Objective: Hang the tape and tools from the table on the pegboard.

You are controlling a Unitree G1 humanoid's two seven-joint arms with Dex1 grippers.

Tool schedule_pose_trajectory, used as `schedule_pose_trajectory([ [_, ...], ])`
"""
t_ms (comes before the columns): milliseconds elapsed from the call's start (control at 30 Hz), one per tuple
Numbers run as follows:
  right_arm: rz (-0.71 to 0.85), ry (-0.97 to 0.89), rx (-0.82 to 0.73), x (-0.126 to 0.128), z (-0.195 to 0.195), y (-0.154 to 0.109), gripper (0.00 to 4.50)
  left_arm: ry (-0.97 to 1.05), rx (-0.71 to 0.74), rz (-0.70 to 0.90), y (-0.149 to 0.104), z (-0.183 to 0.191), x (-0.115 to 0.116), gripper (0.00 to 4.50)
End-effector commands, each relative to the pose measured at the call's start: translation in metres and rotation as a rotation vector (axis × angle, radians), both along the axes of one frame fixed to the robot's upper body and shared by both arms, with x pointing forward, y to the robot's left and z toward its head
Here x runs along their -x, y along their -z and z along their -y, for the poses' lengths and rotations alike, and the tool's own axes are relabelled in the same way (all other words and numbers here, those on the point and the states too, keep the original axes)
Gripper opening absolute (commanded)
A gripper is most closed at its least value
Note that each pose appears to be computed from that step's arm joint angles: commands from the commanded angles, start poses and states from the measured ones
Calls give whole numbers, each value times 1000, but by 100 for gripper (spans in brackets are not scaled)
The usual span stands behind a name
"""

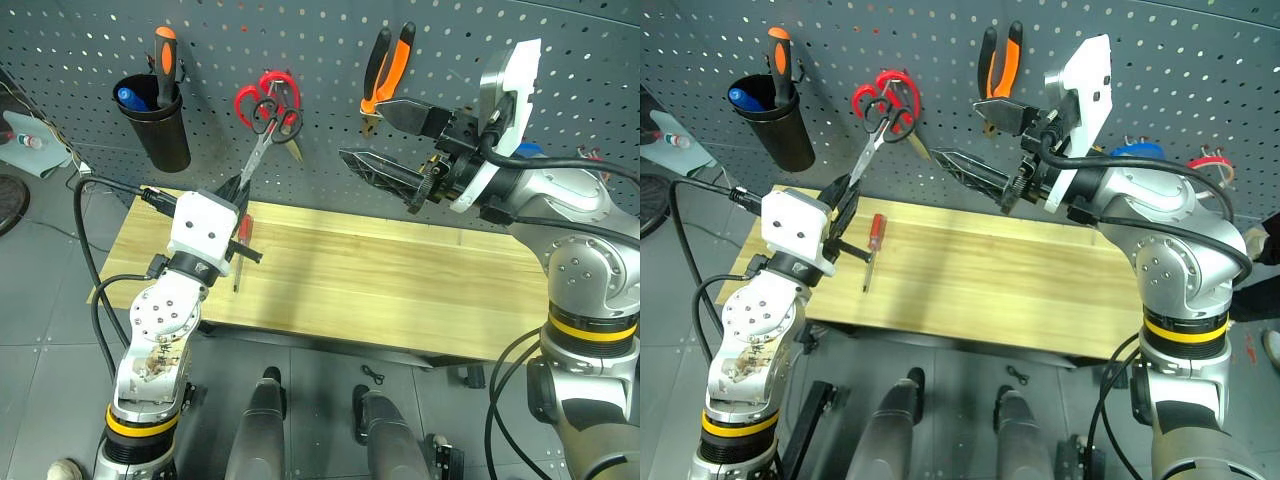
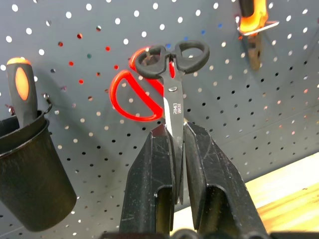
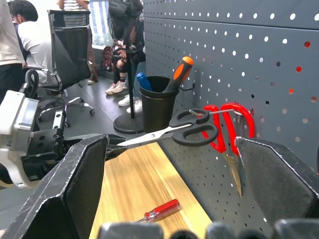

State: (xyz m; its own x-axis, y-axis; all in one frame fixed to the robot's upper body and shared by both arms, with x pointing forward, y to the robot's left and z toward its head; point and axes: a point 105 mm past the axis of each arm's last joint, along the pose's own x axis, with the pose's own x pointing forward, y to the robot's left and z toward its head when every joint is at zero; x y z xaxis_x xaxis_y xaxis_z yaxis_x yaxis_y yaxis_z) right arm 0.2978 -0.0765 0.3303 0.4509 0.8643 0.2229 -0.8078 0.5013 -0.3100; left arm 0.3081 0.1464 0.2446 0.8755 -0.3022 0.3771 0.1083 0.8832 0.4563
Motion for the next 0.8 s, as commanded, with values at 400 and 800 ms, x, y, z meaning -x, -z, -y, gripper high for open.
schedule_pose_trajectory([
  [400, 50, 5, 20, 9, 2, -5, 450, -35, 2, 6, -2, -8, 1, 446],
  [800, -106, -95, 248, 15, -23, 61, 450, -270, 130, -535, 112, -74, -17, 446],
])
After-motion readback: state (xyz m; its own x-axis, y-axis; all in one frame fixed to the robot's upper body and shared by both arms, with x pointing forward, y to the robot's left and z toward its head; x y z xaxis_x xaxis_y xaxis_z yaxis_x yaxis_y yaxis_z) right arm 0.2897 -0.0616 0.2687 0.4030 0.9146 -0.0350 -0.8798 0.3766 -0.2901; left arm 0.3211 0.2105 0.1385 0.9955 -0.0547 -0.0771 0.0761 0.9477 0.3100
